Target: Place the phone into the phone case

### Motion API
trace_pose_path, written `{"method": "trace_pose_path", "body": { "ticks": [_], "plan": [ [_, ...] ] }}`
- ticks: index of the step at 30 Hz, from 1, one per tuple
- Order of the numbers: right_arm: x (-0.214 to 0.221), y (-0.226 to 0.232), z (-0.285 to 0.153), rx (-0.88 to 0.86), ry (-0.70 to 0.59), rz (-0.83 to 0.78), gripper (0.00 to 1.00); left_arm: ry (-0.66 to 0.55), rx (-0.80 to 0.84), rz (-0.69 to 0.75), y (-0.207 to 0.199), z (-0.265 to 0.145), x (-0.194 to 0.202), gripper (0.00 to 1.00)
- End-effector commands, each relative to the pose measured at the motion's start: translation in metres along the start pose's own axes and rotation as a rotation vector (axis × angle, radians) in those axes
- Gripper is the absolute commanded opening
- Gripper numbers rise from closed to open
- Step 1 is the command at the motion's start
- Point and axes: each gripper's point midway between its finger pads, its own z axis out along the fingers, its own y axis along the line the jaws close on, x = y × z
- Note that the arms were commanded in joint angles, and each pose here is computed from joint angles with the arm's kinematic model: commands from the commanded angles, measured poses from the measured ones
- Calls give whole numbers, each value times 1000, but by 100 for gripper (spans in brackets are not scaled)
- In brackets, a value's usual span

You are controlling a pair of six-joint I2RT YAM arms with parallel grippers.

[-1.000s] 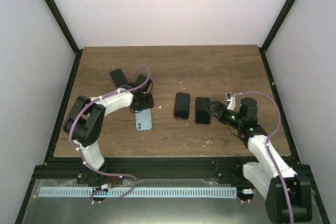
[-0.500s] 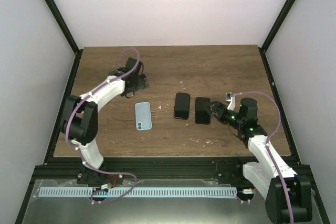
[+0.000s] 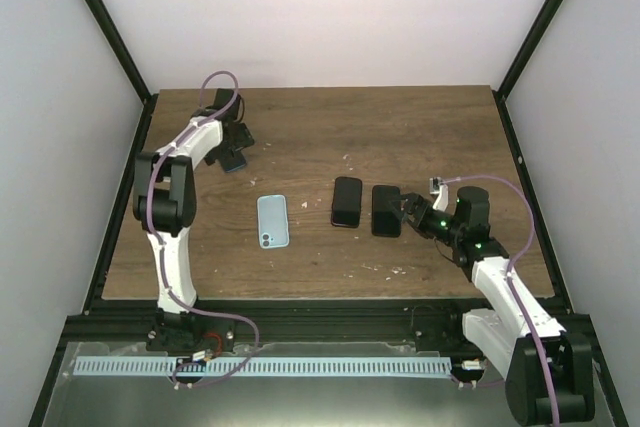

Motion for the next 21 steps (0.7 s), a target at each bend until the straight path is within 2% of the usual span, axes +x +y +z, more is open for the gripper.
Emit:
{"method": "trace_pose_path", "body": {
  "ticks": [1,6,21],
  "plan": [
    [-12,10,-6,11,-36,-23,100,30,-12,18,-3,8,-10,99],
    [-13,10,-7,22,-34,-20,100,43,-39,24,-6,20,-24,99],
    [-22,20,-11,17,-61,-41,100,69,-24,-27,3,43,-22,99]
  ]
}}
